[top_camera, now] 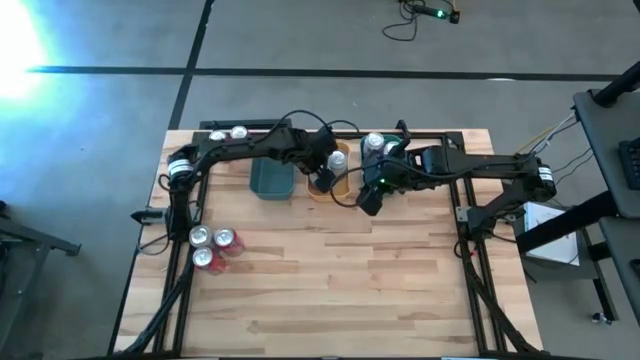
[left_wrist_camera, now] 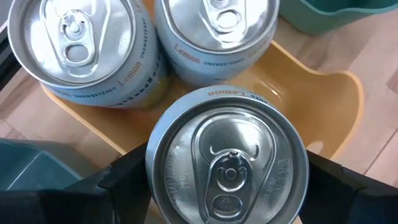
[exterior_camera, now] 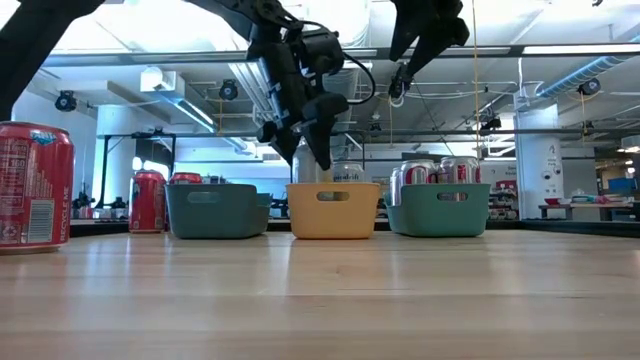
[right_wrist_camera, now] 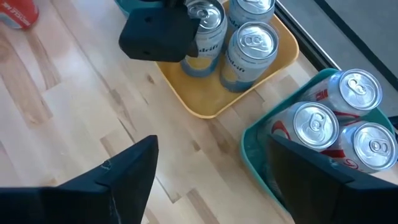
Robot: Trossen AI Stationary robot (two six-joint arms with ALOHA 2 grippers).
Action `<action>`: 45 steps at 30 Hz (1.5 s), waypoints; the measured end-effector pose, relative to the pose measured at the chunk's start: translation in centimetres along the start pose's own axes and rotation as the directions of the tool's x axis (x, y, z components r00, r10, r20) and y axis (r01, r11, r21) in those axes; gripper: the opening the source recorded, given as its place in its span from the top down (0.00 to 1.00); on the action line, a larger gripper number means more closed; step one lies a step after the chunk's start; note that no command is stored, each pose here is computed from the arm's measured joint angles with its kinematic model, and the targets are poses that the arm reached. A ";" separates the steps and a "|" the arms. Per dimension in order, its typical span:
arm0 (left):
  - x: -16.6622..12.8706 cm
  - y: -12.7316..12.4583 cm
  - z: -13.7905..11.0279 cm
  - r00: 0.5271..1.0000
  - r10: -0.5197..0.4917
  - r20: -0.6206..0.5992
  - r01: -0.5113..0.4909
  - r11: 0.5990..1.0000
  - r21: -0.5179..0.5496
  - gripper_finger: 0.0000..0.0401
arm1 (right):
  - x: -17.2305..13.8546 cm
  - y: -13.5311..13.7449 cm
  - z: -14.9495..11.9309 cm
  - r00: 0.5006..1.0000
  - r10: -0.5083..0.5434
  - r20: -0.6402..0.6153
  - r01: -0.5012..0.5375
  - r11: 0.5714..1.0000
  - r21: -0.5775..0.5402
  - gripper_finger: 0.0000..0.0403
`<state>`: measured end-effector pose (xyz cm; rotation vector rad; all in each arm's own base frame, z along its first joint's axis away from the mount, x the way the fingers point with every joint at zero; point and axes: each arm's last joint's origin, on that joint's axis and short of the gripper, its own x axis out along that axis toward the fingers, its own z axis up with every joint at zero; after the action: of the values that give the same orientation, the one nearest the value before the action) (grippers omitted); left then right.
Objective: Sort soda cans
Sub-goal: Put the blue-white soda can into the yellow bin
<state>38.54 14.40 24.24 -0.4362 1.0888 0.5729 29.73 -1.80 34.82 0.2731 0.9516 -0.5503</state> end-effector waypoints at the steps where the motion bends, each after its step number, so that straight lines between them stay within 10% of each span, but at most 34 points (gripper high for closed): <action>1: 0.0 0.0 0.0 1.000 0.000 0.000 0.000 1.000 0.000 0.26 | 0.0 0.0 0.0 1.000 0.001 0.000 -0.001 1.000 0.000 0.27; 12: -1.0 0.2 0.3 0.999 -0.037 -0.036 0.037 0.999 0.016 0.11 | 0.0 0.1 0.0 0.999 0.031 -0.014 -0.032 0.999 -0.010 0.17; 20: -9.3 0.2 -0.1 0.996 -0.019 -0.092 0.033 0.987 0.155 0.12 | 0.0 0.1 0.0 0.999 0.032 -0.013 -0.032 0.999 -0.010 0.15; 33: -20.6 4.0 -15.1 0.987 -0.066 -0.144 0.095 0.974 0.205 0.09 | -0.2 0.7 -0.2 0.999 0.039 -0.004 -0.039 0.998 -0.042 0.18; 45: -21.9 7.5 -24.9 0.958 -0.188 -0.215 0.248 0.920 0.302 0.10 | -0.2 0.8 -0.2 0.999 0.045 0.005 -0.045 0.998 -0.043 0.16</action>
<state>8.98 0.67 33.74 -0.3176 1.2653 0.1487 29.94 -1.01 34.89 0.2540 0.9482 -0.4887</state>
